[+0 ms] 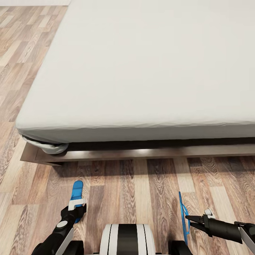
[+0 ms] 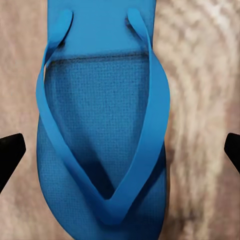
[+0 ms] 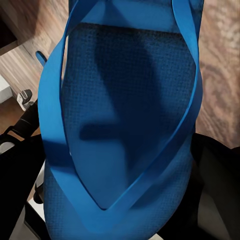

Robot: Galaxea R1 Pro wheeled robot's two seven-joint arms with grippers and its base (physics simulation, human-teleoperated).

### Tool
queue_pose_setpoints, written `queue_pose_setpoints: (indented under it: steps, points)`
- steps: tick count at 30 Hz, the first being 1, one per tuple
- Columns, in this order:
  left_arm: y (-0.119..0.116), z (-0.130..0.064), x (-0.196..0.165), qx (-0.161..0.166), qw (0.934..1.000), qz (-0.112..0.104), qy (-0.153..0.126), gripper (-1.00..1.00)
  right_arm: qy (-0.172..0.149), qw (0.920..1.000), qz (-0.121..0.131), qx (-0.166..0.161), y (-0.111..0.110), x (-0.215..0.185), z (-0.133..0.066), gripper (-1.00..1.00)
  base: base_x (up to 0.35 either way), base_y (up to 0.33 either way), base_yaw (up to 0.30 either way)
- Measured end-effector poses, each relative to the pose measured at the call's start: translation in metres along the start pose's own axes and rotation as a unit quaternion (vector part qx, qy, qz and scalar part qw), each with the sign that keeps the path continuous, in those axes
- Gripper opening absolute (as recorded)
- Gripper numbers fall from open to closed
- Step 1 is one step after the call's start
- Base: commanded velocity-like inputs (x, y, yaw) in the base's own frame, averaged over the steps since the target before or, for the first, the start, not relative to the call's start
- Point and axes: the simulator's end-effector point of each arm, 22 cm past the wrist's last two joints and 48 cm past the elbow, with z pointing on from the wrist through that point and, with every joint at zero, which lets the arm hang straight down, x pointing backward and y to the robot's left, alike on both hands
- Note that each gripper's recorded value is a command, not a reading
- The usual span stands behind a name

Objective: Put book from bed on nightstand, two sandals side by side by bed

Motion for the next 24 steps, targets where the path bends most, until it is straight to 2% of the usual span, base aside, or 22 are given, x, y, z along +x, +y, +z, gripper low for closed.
queue_pose_setpoints:
  steps: [6,24]
  points:
    - [0.0,0.0,0.0,0.0,1.0,0.0,0.0,1.0,0.0,1.0,0.0,0.0,0.0,0.0,0.0,-1.0,0.0,0.0,0.0]
    - [0.001,-0.016,-0.038,0.002,0.9993,-0.007,-0.036,1.0,-0.017,0.9993,-0.03,-0.014,0.029,-0.011,-0.012,-1.0,0.0,0.0,0.0]
